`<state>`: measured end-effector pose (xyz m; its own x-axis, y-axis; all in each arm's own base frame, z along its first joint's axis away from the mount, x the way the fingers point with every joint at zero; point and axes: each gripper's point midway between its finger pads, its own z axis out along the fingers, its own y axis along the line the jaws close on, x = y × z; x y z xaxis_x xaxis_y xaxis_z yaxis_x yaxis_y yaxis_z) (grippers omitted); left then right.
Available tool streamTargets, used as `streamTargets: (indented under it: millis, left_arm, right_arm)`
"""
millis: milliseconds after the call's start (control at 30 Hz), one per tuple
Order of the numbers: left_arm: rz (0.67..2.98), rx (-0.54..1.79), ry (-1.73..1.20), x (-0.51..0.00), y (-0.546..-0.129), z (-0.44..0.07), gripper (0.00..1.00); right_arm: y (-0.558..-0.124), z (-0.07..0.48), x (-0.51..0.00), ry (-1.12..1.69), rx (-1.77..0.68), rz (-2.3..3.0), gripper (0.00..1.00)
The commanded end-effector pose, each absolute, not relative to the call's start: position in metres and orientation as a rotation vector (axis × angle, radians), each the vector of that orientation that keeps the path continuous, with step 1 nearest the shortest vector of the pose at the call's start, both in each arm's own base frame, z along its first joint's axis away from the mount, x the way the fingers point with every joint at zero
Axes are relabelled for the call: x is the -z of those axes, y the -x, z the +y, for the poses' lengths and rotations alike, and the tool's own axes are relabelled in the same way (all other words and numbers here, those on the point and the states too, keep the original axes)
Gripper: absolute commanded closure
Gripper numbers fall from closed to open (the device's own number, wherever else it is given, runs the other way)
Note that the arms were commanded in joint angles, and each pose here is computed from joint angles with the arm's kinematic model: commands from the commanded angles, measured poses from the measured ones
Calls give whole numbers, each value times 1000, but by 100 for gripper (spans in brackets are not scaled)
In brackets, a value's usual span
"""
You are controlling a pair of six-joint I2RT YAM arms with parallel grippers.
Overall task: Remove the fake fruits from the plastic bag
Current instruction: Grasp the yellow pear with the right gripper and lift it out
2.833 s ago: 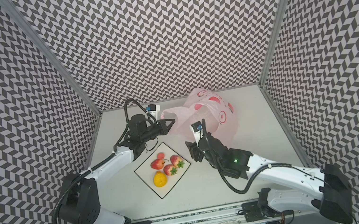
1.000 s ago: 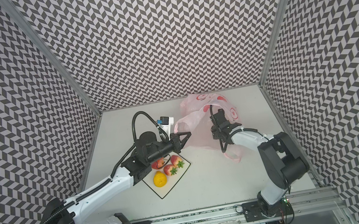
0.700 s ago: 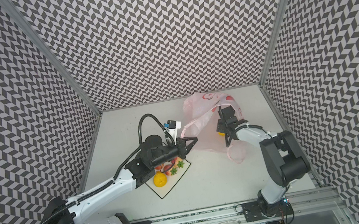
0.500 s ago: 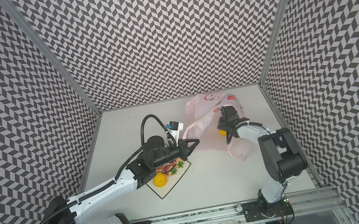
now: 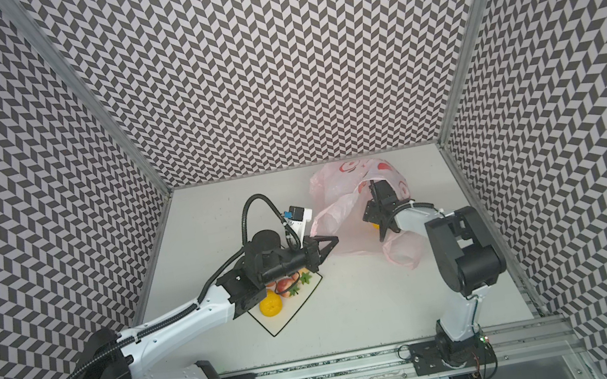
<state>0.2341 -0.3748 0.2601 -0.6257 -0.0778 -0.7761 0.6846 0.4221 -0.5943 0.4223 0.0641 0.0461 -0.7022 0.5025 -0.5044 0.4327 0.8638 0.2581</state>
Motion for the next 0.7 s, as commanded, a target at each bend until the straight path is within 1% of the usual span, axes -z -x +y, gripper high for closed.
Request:
streamTargets:
  millis: [0,267,433,667]
  left_arm:
    - [1881,1286,-534,-275,-234,-382,100]
    - [1887,1280,-530,-272,-235,-382,100]
    - [1895,1258,-518,-268,-239,-381,100]
    - [1905,1219,-490,-262,-258,-372,100]
  right_arm:
    - [-426,58,-47,-720,-132,2418,17]
    - [-423,57,-53,-693,-133,2405,41]
    - [-418,64,-72,-589,-156,2387,50]
    - [-394,86,-98,-352,-186,2387,56]
